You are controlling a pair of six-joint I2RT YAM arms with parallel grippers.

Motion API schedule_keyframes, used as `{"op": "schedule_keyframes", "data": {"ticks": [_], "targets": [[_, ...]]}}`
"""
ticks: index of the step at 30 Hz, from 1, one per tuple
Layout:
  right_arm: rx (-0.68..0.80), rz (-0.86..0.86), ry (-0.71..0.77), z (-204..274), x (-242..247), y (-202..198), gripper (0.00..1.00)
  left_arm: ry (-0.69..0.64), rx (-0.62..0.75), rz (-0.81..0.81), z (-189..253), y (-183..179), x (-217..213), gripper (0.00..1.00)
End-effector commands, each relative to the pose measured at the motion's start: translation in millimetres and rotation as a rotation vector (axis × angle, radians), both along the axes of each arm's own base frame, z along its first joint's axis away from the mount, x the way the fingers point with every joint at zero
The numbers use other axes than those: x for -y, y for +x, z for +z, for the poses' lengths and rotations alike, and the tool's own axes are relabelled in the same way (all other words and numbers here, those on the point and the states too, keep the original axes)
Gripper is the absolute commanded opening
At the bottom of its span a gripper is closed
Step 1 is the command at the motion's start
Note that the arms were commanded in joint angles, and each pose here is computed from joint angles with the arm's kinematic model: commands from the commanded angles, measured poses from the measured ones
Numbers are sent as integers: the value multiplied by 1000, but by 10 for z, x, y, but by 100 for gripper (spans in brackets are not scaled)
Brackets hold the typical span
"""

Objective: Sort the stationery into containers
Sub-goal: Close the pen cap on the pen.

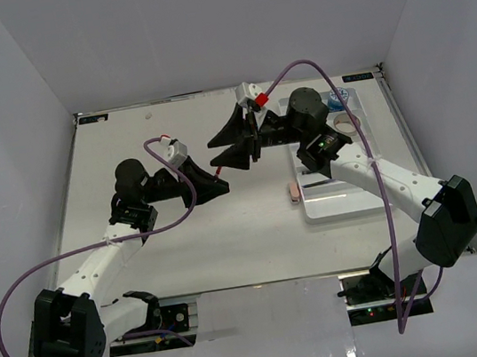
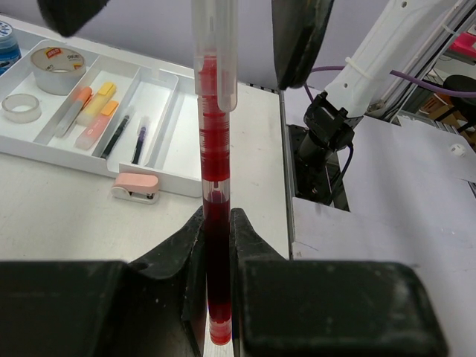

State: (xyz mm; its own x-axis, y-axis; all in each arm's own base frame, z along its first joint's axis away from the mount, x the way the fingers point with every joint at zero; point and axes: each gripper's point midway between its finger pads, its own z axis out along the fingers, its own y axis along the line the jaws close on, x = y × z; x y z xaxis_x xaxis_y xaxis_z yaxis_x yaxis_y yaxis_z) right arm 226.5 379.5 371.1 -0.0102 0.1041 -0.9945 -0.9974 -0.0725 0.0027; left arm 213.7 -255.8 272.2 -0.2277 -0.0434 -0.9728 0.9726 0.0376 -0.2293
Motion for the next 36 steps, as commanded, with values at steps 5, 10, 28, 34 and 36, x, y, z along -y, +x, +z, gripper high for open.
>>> {"op": "schedule_keyframes", "data": {"ticks": [5, 10, 28, 34, 36], "targets": [[54, 47, 68, 273, -1, -69, 45, -17, 80, -33, 183, -90, -5, 0], [45, 54, 64, 251, -8, -72, 38, -18, 81, -36, 181, -100, -7, 0], [-21, 86, 55, 159, -24, -125, 11, -23, 92, -19, 194, -86, -12, 0], [-39, 71, 12, 83, -68, -122, 9, -23, 102, 1, 206, -57, -16, 0], [-56, 67, -19, 24, -100, -114, 8, -21, 98, 0, 195, -52, -13, 0]]}}
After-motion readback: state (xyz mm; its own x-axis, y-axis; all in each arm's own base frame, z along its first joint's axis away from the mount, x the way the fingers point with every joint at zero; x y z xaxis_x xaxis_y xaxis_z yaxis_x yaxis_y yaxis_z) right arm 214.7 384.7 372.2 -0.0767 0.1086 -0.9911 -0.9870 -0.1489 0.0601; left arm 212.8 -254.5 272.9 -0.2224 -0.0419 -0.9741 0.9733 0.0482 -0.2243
